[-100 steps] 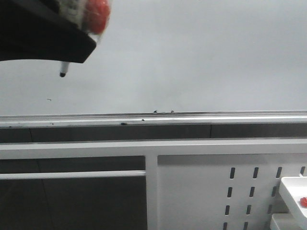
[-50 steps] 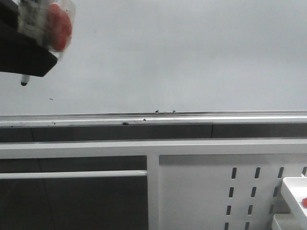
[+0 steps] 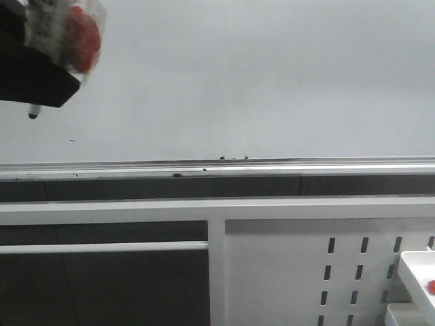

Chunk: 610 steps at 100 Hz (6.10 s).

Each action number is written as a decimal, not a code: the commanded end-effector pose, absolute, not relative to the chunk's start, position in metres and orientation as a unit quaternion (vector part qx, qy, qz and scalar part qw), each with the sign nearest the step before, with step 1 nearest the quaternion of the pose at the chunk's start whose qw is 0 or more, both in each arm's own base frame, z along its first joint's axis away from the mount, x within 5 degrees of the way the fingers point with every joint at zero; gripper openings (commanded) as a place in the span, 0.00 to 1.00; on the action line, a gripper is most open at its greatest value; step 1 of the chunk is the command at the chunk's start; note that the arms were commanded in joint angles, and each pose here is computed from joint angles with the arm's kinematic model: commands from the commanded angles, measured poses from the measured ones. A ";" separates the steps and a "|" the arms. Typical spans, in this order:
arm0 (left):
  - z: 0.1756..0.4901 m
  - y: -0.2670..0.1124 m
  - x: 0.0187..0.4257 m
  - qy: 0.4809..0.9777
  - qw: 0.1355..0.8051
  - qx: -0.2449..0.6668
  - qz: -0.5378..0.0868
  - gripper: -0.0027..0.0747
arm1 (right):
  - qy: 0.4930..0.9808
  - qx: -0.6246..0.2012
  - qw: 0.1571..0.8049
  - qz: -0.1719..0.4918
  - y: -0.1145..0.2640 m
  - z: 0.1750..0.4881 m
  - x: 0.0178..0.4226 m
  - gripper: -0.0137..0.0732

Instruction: Write number 1 on whiteboard

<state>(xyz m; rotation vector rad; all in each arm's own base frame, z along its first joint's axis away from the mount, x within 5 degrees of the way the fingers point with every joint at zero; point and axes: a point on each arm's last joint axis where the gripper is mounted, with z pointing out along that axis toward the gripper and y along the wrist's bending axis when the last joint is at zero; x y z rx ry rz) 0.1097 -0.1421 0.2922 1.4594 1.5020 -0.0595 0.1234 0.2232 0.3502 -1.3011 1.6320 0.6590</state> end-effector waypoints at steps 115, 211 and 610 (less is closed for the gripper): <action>0.342 -0.137 0.096 0.637 0.563 0.504 -0.152 0.67 | 0.645 -0.522 0.491 0.264 0.224 0.365 0.126 0.08; 0.348 0.029 0.001 0.621 0.723 0.225 -0.202 0.01 | 0.531 -0.426 0.726 0.091 0.105 0.363 0.102 0.10; 0.325 -0.015 0.020 0.681 0.623 0.297 -0.247 0.02 | 0.630 -0.454 0.593 0.212 0.141 0.369 0.110 0.07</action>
